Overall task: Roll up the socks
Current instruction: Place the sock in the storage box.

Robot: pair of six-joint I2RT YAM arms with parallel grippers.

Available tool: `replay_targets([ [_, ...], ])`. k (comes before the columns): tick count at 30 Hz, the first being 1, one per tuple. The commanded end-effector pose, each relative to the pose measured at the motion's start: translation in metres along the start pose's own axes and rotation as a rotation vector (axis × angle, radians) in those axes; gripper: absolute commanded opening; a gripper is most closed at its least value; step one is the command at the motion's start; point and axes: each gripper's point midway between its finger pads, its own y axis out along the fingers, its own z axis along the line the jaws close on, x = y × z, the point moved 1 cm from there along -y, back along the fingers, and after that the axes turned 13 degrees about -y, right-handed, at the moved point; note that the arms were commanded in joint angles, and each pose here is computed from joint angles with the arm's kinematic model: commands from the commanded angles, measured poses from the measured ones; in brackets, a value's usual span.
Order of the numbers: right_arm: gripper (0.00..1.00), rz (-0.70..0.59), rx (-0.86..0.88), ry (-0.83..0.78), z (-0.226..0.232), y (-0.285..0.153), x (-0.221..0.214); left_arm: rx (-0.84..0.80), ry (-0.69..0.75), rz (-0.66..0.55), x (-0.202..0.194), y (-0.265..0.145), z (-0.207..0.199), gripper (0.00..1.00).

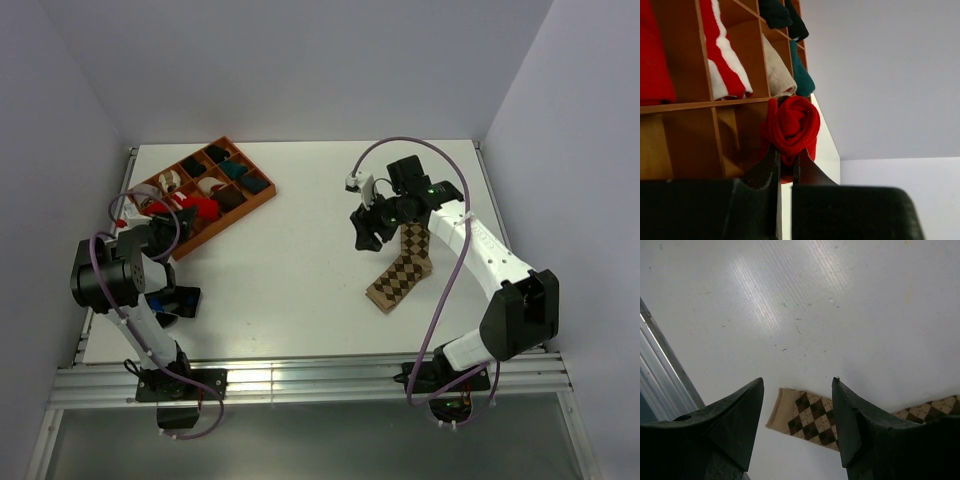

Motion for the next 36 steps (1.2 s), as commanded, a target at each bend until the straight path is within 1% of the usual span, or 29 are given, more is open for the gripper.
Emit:
replay_targets([
  [1,0.64,-0.037,-0.045,-0.049,-0.005,-0.009,0.007,-0.057,0.017,-0.041,0.01,0.008,-0.013,0.0],
  [10,0.63,-0.017,-0.039,-0.052,-0.006,-0.006,0.002,0.046,-0.002,-0.051,0.011,0.016,0.01,0.0],
  [13,0.63,-0.011,-0.038,-0.049,-0.006,-0.006,0.001,0.132,-0.027,-0.058,0.008,0.018,0.023,0.0],
  [14,0.63,-0.007,-0.038,-0.047,-0.006,-0.006,0.001,0.212,-0.031,-0.062,0.007,0.021,0.036,0.0],
  [17,0.63,-0.003,-0.039,-0.045,-0.006,-0.006,0.0,0.327,-0.022,-0.057,-0.001,0.023,0.049,0.0],
  [20,0.63,0.008,-0.048,-0.045,-0.007,-0.007,-0.003,0.38,-0.02,-0.075,-0.005,0.026,0.049,0.0],
  [21,0.63,0.011,-0.049,-0.046,-0.007,-0.007,-0.003,0.453,-0.032,-0.087,-0.005,0.021,0.062,0.0],
  [23,0.63,0.02,-0.047,-0.043,-0.006,-0.007,-0.006,0.479,-0.027,-0.092,-0.008,0.024,0.059,0.0],
  [24,0.63,0.026,-0.046,-0.041,-0.006,-0.007,-0.007,0.545,-0.029,-0.102,-0.008,0.019,0.068,0.0],
  [25,0.63,0.032,-0.043,-0.039,-0.005,-0.007,-0.008,0.568,-0.029,-0.101,-0.009,0.018,0.068,0.0],
  [27,0.63,0.036,-0.045,-0.038,-0.006,-0.007,-0.009,0.591,-0.018,-0.105,-0.01,0.023,0.061,0.0],
  [28,0.63,0.04,-0.045,-0.039,-0.005,-0.007,-0.009,0.662,-0.023,-0.106,-0.012,0.016,0.07,0.0],
  [29,0.63,0.042,-0.046,-0.038,-0.006,-0.007,-0.01,0.665,-0.016,-0.104,-0.011,0.021,0.063,0.0],
  [30,0.63,0.044,-0.043,-0.036,-0.005,-0.007,-0.01,0.686,-0.012,-0.098,-0.011,0.02,0.064,0.0],
  [31,0.63,0.047,-0.042,-0.033,-0.005,-0.007,-0.01,0.742,-0.012,-0.087,-0.014,0.014,0.071,0.0],
  [33,0.63,0.053,-0.046,-0.027,-0.006,-0.007,-0.011,0.767,0.004,-0.081,-0.014,0.016,0.068,0.0],
  [34,0.63,0.057,-0.045,-0.025,-0.006,-0.007,-0.012,0.818,-0.002,-0.064,-0.019,0.009,0.077,0.0],
  [36,0.63,0.065,-0.046,-0.02,-0.007,-0.006,-0.013,0.836,0.006,-0.054,-0.019,0.01,0.079,0.0],
])
